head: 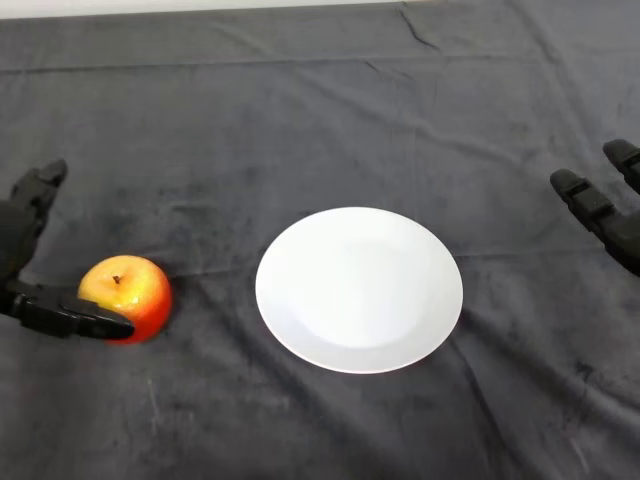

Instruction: Move the apple to the plate

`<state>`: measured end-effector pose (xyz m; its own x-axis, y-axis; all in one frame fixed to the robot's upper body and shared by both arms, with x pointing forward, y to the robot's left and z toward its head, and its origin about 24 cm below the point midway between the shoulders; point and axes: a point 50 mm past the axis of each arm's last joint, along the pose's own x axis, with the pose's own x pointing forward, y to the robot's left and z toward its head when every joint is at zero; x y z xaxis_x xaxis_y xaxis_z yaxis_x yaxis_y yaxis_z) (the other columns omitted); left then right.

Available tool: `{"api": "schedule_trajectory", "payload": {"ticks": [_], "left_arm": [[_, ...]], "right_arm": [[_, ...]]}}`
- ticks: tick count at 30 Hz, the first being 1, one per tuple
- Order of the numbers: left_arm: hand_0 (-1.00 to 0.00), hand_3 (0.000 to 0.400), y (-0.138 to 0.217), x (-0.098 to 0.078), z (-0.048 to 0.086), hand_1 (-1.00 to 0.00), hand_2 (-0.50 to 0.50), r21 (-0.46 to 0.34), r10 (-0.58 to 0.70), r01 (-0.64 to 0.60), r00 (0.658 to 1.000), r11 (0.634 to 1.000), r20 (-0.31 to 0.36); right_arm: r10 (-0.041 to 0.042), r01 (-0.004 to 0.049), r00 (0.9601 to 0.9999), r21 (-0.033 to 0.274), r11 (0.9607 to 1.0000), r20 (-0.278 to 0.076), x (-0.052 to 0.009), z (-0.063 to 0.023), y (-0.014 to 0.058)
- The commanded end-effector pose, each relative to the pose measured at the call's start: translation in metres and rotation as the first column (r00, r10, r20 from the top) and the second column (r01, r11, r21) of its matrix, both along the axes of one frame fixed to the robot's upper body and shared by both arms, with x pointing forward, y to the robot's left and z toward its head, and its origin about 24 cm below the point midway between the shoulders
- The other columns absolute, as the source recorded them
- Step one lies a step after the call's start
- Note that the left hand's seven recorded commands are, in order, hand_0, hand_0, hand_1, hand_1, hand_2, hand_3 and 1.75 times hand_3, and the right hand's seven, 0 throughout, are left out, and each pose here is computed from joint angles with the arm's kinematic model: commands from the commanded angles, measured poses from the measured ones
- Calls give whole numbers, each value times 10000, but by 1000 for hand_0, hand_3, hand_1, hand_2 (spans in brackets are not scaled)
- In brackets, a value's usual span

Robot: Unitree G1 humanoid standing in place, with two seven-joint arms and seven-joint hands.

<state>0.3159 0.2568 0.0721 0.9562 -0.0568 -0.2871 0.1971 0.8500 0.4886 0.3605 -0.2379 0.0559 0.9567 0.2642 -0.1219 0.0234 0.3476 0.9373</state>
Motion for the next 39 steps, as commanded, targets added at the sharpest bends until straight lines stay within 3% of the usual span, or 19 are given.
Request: {"api": "schedule_trajectory", "payload": {"ticks": [1, 8, 9, 10, 11, 23, 29, 39], "left_arm": [[0, 0, -56, 13, -86, 0, 0, 95, -210, 213, 9993, 9997, -317], [0, 0, -154, 54, -155, 0, 0, 73, -660, 665, 9963, 9978, -541], [-886, 355, -156, 57, -161, -784, -51, 75, -707, 713, 9959, 9974, -564], [-1000, 400, -157, 62, -165, -886, -57, 82, -761, 767, 9954, 9970, -588], [-1000, 400, -156, 65, -168, -1000, 0, 91, -800, 807, 9950, 9967, -603], [-1000, 400, -145, 127, -123, -1000, 0, 359, -912, 927, 9950, 9950, -416], [-1000, 400, -218, 170, 30, -1000, 0, 528, -900, 893, 9959, 9946, 111], [-1000, 400, -475, 108, 408, -1000, 0, 801, -1305, 1187, 9779, 9897, 1634]], "right_arm": [[-247, 261, 9977, -222, 9994, 624, 52, 171, -98], [-248, 262, 9978, -223, 9994, 623, 52, 171, -98], [-248, 262, 9978, -223, 9994, 623, 52, 171, -98], [-248, 262, 9978, -223, 9994, 622, 52, 171, -98], [-248, 262, 9978, -222, 9994, 622, 52, 171, -98], [-248, 262, 9978, -216, 9994, 620, 52, 172, -98], [-248, 262, 9978, -213, 9994, 619, 52, 172, -98], [-249, 263, 9978, -217, 9994, 619, 52, 171, -98]]}}
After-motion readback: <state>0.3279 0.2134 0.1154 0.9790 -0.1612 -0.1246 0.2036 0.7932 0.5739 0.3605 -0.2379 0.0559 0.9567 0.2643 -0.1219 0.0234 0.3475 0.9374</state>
